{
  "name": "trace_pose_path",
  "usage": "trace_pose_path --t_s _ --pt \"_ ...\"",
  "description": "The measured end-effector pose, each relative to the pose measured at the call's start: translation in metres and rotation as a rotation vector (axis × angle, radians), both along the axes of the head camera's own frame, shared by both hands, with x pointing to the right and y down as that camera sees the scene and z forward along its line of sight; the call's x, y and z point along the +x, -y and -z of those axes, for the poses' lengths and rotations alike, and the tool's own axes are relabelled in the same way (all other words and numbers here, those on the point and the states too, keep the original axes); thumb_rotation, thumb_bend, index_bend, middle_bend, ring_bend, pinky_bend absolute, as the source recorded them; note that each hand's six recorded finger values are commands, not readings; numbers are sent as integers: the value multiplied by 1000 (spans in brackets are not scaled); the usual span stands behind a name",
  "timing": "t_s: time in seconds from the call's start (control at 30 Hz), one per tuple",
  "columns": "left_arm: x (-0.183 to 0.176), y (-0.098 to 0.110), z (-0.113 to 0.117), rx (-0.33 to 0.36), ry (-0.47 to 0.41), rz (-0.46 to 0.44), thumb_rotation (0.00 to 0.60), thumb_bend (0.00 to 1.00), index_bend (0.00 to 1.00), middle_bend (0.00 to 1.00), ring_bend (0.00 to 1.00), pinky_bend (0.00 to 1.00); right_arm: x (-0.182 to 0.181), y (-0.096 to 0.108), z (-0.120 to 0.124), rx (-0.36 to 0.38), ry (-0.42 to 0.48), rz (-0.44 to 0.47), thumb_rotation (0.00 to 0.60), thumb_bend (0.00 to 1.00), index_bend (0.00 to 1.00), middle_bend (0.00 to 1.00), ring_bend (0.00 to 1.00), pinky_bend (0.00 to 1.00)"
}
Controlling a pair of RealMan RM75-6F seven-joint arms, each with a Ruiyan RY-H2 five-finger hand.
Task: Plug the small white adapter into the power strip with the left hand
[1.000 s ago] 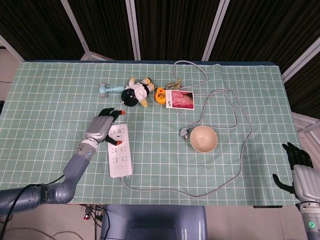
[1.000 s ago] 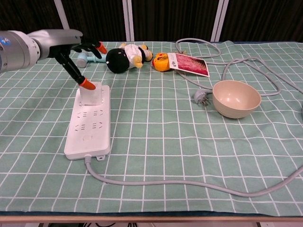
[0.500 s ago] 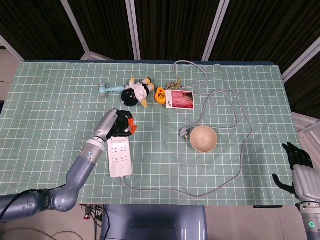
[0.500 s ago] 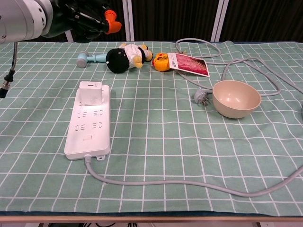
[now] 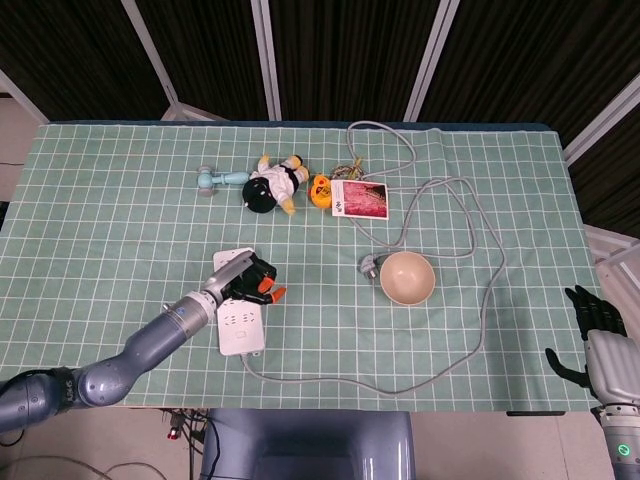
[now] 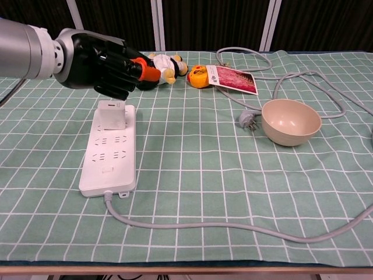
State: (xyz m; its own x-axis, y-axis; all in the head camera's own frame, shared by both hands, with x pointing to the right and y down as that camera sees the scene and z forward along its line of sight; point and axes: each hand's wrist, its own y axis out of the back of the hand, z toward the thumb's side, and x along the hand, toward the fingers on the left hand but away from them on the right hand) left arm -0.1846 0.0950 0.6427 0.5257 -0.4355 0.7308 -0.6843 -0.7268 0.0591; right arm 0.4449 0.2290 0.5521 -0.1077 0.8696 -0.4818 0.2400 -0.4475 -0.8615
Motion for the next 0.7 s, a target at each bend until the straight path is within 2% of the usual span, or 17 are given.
trace_pose_path --t_s 0.2,0.7 --pt "-14 7 -10 -18 1 11 600 351 868 1000 1000 1000 0 0 0 -1 -1 -1 600 387 0 0 0 0" --pt "-24 9 -27 -37 4 26 600 351 871 1000 1000 1000 1 -1 -1 -5 -5 -1 600 386 0 0 0 0"
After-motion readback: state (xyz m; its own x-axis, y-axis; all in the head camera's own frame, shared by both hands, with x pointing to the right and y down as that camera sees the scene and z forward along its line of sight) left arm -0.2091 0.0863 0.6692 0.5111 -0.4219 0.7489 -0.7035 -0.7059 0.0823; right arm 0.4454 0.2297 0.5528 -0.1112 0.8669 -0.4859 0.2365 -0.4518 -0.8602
